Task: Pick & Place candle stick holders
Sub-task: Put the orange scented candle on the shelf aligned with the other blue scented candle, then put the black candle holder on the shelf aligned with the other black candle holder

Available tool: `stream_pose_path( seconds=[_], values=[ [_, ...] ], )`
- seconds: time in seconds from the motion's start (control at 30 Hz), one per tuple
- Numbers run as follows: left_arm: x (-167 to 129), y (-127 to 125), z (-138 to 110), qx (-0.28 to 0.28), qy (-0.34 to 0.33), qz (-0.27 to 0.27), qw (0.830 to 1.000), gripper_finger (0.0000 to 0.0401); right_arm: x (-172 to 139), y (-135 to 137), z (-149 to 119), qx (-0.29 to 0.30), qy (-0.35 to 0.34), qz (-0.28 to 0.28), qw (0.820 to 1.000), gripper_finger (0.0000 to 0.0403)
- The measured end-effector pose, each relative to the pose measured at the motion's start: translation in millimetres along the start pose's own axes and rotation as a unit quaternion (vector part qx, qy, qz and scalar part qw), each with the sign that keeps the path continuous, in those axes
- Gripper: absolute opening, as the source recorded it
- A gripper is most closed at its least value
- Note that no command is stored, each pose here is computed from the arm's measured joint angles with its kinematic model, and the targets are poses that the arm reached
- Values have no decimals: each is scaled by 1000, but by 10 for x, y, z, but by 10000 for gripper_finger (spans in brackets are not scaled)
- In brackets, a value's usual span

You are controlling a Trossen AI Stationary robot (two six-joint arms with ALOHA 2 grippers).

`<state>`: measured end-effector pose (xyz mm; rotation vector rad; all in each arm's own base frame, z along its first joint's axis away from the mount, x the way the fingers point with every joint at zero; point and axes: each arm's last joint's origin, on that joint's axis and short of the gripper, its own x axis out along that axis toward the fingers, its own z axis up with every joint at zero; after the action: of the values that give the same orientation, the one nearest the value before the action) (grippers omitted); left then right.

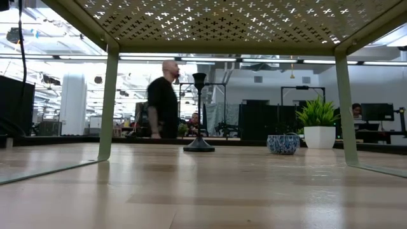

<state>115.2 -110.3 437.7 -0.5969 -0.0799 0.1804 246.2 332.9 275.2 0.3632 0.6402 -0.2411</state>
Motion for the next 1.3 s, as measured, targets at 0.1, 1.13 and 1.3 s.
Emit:
stream_pose_path(
  seconds=[0.1,1.13,1.3],
  values=[
    [0,0,0,0,0,0,1000,110,141,55,-3,-16,1,12,1000,0],
    [0,-6,9,-6,-3,-2,1000,110,-121,-158,367,-123,43,27,991,0],
    [0,-6,9,23,-3,-2,1000,110,-652,-622,618,-75,59,-48,994,0]
  ],
)
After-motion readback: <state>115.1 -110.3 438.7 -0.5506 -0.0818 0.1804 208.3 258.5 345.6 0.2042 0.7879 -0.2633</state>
